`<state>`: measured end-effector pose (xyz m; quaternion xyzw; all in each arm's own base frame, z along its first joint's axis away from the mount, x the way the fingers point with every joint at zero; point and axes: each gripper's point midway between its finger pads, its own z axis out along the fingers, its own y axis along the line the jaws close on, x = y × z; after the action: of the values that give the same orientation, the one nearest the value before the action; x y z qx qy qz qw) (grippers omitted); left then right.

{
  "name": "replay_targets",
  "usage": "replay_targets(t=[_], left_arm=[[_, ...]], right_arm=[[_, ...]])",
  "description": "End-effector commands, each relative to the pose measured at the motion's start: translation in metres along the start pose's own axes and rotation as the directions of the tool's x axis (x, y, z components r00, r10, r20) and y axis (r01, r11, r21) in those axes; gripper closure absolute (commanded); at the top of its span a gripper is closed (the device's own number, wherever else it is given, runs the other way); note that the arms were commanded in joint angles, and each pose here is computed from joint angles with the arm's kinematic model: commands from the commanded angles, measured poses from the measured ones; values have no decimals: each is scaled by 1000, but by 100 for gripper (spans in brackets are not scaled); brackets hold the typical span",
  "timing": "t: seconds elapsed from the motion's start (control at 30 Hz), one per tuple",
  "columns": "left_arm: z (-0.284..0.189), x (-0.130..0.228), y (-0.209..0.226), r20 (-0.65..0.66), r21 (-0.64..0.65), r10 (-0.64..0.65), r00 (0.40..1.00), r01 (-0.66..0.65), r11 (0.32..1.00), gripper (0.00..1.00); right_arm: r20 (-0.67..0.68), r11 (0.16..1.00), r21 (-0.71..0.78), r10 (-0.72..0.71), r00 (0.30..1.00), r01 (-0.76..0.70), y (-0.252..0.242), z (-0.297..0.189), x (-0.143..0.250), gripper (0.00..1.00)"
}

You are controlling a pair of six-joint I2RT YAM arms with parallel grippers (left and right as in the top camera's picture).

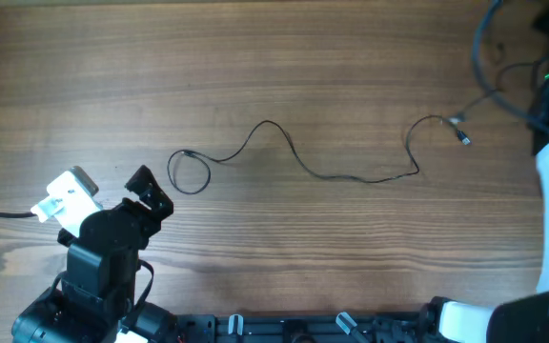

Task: Untangle cables

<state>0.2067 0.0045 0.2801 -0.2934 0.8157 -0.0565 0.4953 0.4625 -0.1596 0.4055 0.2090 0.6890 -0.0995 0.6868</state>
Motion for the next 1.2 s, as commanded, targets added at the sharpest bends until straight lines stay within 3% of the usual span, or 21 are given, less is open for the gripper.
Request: replay_targets(t=[0.0,0.1,0.2,0.57,0.67,0.9,1.1,1.13,1.17], left_arm=[[0,-2,1,10,-8,2,1000,-2,1000,0],[0,-2,1,10,-8,2,1000,-2,1000,0],[0,-2,1,10,-8,2,1000,-2,1000,0],[0,-2,1,9,-8,2,1000,-2,1000,0],[0,-2,1,10,-8,2,1000,-2,1000,0],[0,-2,1,10,-8,2,1000,-2,1000,0],[0,-2,1,10,-8,2,1000,-2,1000,0],[0,-2,1,10,-8,2,1000,-2,1000,0],[0,-2,1,10,-8,2,1000,-2,1000,0]], right_arm=[[122,999,-27,-43,992,46,0,15,-60,96],[178,998,6,-62,982,62,-11,34,-88,96],[153,995,51,-92,984,85,-30,60,-75,96],[-187,981,193,23,982,13,-122,146,102,95],[-321,965,261,57,945,31,-166,155,171,96],[-514,938,341,125,849,69,-221,147,275,92],[-584,934,350,155,797,75,-230,139,312,81],[-584,938,339,153,797,68,-226,141,311,75],[-586,948,315,153,795,49,-220,143,308,57]])
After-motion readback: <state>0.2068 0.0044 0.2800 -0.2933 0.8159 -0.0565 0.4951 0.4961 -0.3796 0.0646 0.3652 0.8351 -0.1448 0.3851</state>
